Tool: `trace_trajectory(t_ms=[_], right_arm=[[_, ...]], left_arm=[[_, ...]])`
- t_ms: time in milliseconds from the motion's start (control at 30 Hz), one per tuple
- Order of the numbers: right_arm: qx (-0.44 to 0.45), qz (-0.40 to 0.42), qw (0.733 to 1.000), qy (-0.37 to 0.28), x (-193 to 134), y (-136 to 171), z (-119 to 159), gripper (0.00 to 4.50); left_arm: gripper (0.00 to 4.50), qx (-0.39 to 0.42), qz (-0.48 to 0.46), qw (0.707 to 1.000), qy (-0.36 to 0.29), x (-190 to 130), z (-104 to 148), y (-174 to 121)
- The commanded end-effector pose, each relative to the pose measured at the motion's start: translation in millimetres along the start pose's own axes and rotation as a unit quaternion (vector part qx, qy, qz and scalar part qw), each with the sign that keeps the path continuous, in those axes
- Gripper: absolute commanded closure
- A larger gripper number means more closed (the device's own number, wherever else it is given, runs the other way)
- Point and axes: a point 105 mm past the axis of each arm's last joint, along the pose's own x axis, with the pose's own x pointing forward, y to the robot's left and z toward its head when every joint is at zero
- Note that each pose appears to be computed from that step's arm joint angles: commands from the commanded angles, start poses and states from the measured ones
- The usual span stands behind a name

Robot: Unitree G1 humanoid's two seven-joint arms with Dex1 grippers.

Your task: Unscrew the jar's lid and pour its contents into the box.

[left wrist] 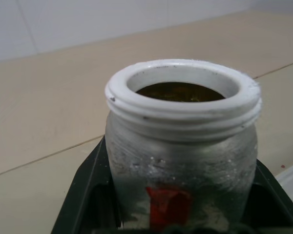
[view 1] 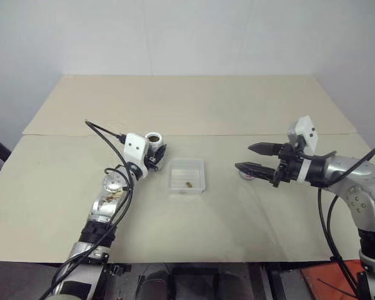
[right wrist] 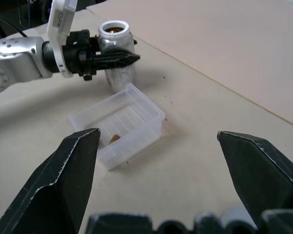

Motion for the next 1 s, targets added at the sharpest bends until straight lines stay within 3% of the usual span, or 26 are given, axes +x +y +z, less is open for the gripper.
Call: trace_trajectory(t_ms=[33,200,633,767,1000], right_arm=[[-0.017,0.005,1.000,-0.019,-1.9,5.3,12.1,0.00],[-0.017,0.003,1.000,-0.017,-3.3,5.1,12.1,0.00],[-0.022,0.008,1.000,-0.018,-2.9,12.0,12.1,0.00],[-0.025,0.009,0.999,-0.021,-2.0,14.8,12.8,0.00],[-0.035,0.010,0.999,-0.007,-12.4,16.3,6.7,0.00]], left_arm=[[1.48,0.002,0.020,1.000,0.011,-2.9,-5.9,5.6],[0.04,-0.001,0.021,1.000,0.011,-8.6,-4.8,7.9],[0.04,0.031,-0.052,0.996,0.066,-61.6,0.4,-4.4],[0.04,0.039,-0.065,0.995,0.065,-73.4,14.1,-5.2],[0.04,0.072,-0.163,0.983,0.042,-98.9,66.0,21.9]])
